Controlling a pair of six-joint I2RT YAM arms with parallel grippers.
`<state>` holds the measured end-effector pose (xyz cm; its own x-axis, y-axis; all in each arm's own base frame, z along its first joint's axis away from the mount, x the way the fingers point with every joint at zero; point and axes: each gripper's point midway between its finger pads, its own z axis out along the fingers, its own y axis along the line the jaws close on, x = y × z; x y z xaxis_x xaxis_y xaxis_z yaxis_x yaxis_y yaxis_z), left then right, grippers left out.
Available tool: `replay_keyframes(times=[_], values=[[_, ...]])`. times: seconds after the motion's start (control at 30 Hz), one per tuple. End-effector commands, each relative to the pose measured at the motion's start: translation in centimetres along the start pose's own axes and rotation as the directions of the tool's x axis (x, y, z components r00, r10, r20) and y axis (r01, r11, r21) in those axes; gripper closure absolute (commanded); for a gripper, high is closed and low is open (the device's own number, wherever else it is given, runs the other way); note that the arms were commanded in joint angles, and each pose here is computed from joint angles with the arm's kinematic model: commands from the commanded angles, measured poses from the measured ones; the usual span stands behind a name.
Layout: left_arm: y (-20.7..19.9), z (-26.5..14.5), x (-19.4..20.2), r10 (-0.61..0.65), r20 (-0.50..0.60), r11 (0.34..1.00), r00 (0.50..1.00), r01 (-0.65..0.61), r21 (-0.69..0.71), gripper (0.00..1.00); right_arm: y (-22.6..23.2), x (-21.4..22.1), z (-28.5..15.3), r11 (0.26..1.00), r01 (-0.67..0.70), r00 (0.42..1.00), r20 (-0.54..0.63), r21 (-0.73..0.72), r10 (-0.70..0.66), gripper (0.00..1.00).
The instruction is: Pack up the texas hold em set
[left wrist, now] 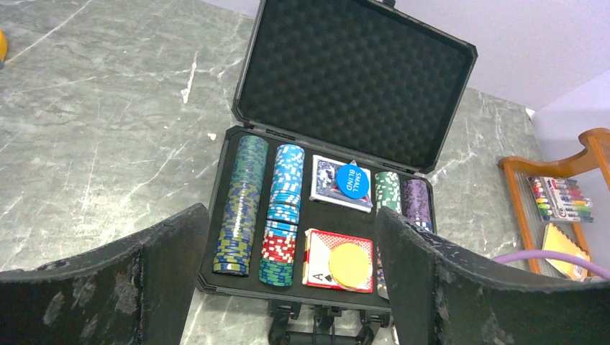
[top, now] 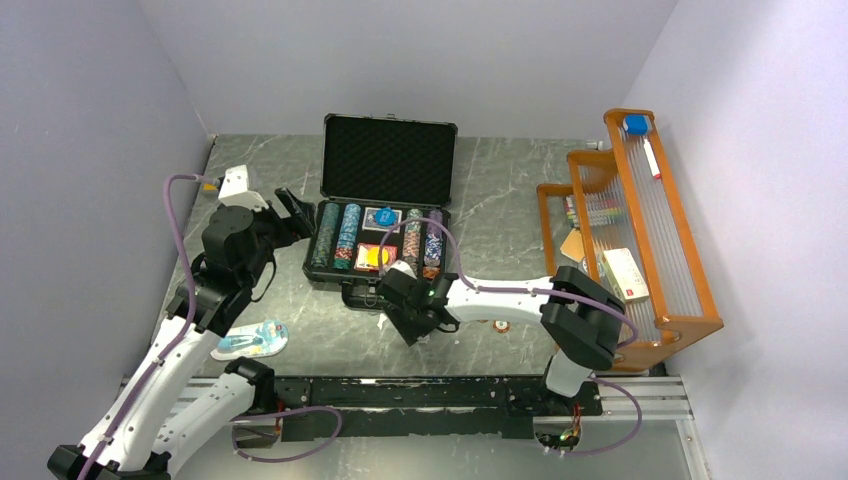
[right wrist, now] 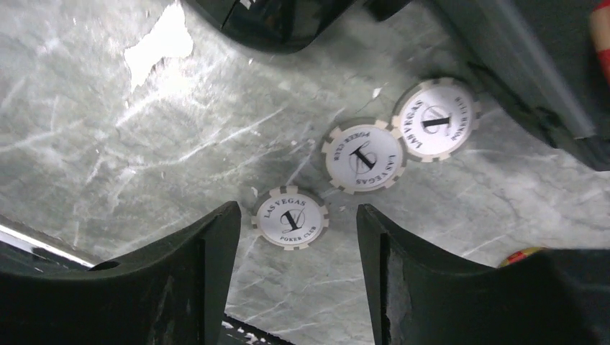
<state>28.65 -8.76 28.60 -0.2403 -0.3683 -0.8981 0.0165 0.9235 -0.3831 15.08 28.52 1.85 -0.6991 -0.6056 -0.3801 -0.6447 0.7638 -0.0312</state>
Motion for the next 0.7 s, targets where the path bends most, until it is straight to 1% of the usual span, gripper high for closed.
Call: replay_keyframes(times=[0.0,0.17,0.23,0.57,0.67], values=[[-0.2,0.0,-0.1,-0.003,0.009,1.000,1.000,0.002,0.009,0.10,-1.2,-3.1,-1.0,0.991,-0.124,0.990,0.080,0.056,0.119,0.34],[-0.2,-0.1,-0.2,-0.002,0.015,1.000,1.000,0.001,0.009,0.10,-3.6,-3.8,-0.2,0.955,-0.277,0.959,0.096,0.103,0.267,0.34],[-0.1,-0.1,-0.2,-0.002,0.014,1.000,1.000,0.002,0.006,0.10,-4.2,-4.1,-0.1,0.945,-0.310,0.948,0.101,0.107,0.300,0.34],[0.0,-0.1,-0.1,-0.001,0.014,1.000,1.000,0.001,0.002,0.11,-3.6,-3.2,1.1,0.940,-0.330,0.944,0.058,0.091,0.325,0.33],[-0.1,0.0,-0.1,-0.002,0.013,1.000,1.000,0.002,0.002,0.10,-3.5,-3.0,1.3,0.940,-0.330,0.944,0.049,0.086,0.327,0.35]])
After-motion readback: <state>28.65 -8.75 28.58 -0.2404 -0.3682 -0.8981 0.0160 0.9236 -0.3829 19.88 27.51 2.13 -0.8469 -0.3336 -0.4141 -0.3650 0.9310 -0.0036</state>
